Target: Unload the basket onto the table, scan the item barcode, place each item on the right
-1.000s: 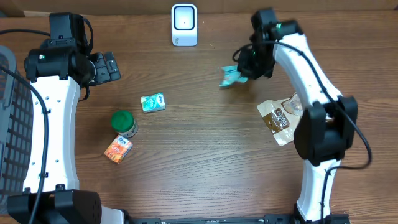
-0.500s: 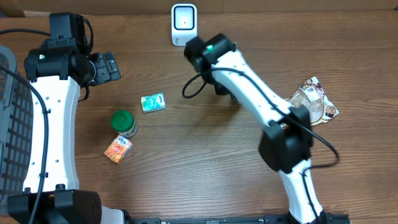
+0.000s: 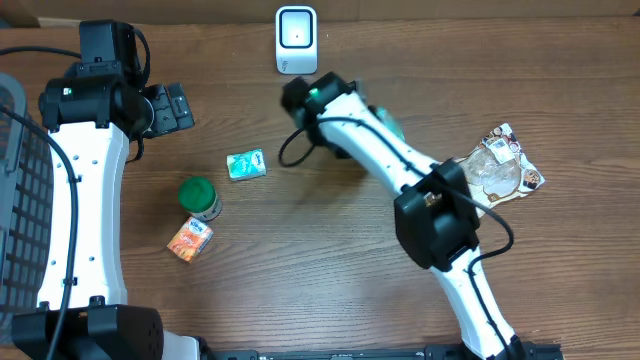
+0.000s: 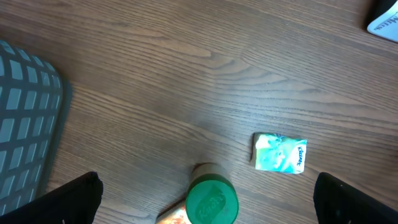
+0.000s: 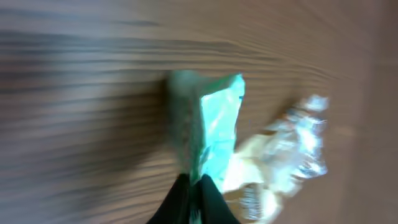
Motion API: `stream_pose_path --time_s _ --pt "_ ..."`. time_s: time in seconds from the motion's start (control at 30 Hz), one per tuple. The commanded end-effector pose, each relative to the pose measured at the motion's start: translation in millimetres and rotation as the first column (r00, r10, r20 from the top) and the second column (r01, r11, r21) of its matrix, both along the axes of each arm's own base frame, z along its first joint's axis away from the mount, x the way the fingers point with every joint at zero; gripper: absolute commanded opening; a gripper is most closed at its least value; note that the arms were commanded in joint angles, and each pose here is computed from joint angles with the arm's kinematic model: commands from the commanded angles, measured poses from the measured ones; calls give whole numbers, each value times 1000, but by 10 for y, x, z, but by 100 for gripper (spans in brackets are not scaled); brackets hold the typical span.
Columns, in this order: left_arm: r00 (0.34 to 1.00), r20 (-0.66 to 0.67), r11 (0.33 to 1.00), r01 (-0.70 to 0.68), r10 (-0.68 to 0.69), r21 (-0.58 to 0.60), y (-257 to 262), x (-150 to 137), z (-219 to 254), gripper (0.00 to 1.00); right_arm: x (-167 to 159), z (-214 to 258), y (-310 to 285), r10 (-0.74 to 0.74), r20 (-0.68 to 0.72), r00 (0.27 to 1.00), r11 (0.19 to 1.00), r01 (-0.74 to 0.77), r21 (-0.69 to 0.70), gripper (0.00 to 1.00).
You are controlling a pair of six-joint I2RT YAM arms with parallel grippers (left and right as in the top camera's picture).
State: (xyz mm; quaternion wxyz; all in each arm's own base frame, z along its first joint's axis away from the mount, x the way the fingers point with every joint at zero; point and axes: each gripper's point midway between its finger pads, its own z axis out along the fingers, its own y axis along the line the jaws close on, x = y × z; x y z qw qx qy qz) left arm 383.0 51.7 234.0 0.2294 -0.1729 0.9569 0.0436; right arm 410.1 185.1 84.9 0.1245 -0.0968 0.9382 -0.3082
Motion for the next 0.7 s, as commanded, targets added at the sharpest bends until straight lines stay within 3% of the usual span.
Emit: stream_pose_path --time_s 0.0,0.07,0.17,0.37,0.67 --pt "999 32 1000 20 -21 4 -12 17 120 100 -311 -195 570 100 -123 987 979 -76 188 33" --pt "999 32 1000 21 -21 4 -13 17 120 100 -410 -247 788 170 -151 974 962 -131 239 56" --pt "999 32 1000 20 -21 4 -12 17 120 100 -478 -248 992 207 -148 967 944 -157 291 71" --pt "999 32 1000 21 -21 4 -13 17 120 100 -272 5 1106 187 -118 975 885 -115 452 72" --pt "999 32 1000 21 -21 4 -13 17 120 100 365 331 408 74 -192 979 666 95 740 75"
